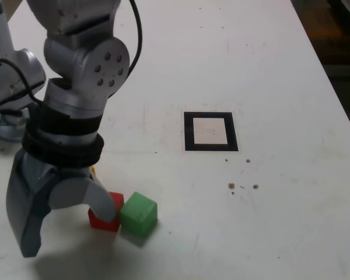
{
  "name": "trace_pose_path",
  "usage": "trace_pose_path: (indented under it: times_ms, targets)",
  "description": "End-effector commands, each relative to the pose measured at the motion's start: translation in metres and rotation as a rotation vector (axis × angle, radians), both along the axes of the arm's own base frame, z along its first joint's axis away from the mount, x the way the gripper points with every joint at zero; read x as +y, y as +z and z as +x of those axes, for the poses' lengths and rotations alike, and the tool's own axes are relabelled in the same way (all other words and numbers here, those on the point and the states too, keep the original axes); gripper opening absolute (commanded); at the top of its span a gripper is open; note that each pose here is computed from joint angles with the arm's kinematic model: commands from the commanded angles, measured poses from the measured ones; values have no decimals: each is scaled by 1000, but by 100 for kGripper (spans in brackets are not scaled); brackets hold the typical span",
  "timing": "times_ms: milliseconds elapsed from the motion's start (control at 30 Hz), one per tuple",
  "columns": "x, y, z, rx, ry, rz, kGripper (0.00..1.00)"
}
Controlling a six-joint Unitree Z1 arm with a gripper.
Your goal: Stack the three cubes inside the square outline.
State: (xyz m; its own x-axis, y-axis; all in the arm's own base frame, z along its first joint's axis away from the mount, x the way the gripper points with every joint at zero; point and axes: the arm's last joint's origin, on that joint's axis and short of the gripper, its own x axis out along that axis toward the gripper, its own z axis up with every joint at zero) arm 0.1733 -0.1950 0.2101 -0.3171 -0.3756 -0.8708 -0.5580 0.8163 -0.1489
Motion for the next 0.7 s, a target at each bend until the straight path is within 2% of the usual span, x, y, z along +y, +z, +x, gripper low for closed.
trace_pose_path:
  times_ms: [0, 100, 167, 233, 367, 500, 667]
  targets:
    - [4, -5, 1, -3, 11, 32, 96]
    - [10, 1, 4, -54, 29, 60, 98]
    - [17, 6, 6, -76, 47, 88, 99]
    - [25, 13, 7, -82, 67, 126, 100]
    - [39, 31, 9, -65, 108, 197, 100]
    - [43, 43, 17, -63, 135, 217, 100]
    - [43, 46, 32, -94, 162, 239, 100]
